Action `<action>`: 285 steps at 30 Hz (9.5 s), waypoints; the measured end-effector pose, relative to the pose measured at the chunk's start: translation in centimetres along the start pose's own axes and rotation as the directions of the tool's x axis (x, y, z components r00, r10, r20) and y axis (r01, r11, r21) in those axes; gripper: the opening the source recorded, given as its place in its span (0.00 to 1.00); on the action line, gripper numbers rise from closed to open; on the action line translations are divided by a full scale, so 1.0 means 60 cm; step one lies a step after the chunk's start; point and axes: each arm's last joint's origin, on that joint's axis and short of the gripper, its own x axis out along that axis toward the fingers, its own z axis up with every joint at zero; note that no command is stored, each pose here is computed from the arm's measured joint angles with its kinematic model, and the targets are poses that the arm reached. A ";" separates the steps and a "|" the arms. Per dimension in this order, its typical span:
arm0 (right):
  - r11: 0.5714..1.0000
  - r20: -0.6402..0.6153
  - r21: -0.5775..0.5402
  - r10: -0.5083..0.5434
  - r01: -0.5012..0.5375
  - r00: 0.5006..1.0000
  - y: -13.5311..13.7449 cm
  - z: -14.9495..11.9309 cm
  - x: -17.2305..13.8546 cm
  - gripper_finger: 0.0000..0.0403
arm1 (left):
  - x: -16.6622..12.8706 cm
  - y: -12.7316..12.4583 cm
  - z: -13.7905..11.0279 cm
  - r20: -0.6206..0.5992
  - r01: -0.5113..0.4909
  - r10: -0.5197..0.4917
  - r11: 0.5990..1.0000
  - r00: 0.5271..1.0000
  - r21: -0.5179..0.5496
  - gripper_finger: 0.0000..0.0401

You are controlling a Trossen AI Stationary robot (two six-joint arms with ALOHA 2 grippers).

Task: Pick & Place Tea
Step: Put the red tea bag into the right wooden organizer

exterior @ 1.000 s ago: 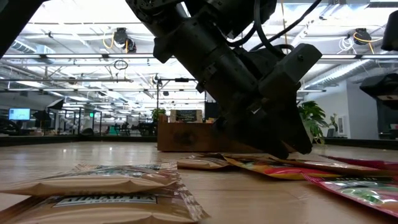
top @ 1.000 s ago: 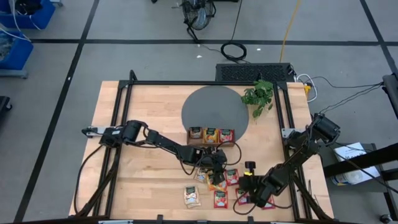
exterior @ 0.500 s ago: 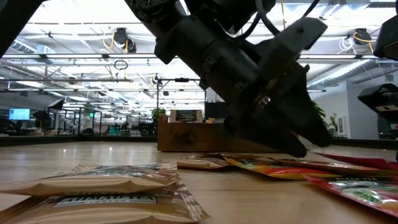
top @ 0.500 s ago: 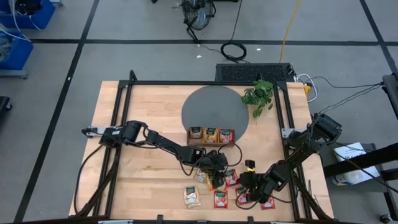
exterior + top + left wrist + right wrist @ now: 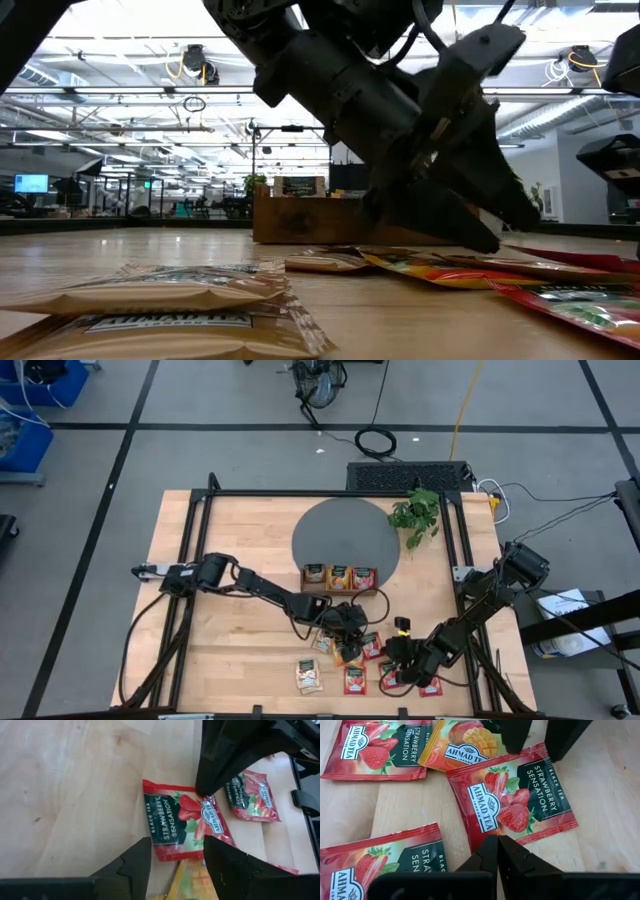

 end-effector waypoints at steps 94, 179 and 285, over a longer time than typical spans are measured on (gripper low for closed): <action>0.958 0.257 -0.178 0.266 -0.225 0.929 0.024 0.058 -0.045 0.02 | -0.030 -0.037 -0.007 0.002 -0.124 0.125 0.987 0.992 0.098 0.01; 0.975 0.176 -0.145 0.191 -0.167 0.966 -0.004 0.044 0.056 0.00 | -0.026 -0.009 -0.002 -0.106 -0.016 0.030 0.992 0.994 0.128 0.01; 0.982 0.670 -0.186 0.105 0.030 0.735 -0.041 0.086 -0.075 0.00 | -0.178 -0.205 -0.004 0.356 -0.432 0.282 0.766 0.891 0.476 0.54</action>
